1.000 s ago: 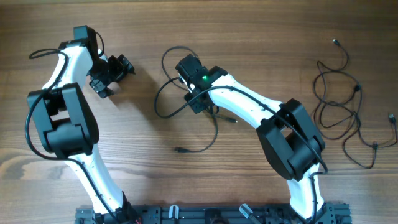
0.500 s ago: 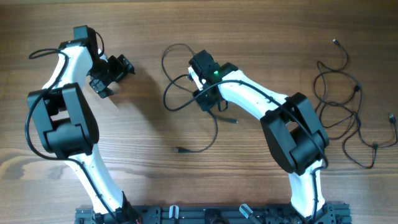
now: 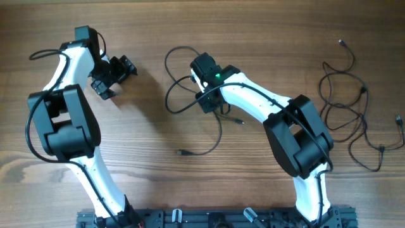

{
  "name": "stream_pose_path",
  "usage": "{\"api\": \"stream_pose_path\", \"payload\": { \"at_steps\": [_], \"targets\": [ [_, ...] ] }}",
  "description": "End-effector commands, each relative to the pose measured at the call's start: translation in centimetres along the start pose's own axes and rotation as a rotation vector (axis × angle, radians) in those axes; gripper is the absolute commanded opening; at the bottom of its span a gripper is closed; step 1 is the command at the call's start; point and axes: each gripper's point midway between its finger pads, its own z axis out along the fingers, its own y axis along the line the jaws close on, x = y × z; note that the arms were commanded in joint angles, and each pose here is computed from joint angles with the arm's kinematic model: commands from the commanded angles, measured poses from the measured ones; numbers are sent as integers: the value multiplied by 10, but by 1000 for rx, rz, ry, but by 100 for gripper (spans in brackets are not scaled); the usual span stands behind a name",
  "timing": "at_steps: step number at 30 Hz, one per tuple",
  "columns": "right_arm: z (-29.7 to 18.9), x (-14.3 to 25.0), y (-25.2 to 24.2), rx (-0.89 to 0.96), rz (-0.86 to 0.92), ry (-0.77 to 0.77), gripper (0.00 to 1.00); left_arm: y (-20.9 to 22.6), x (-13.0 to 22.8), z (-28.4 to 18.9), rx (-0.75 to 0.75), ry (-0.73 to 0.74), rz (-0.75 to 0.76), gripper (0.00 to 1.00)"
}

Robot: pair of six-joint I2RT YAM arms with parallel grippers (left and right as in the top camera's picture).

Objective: Untangle cables

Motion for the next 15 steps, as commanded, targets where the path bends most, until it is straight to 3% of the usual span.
{"api": "stream_pose_path", "payload": {
  "at_steps": [1,6,15],
  "targets": [
    [38,48,1,12,14,178,4,-3,2,-3,13,0,3,100],
    [28,50,3,2,13,209,4,-3,2,-3,13,-1,3,100],
    [-34,-21,39,-201,-3,58,4,-3,2,-3,13,-1,4,100]
  ]
}}
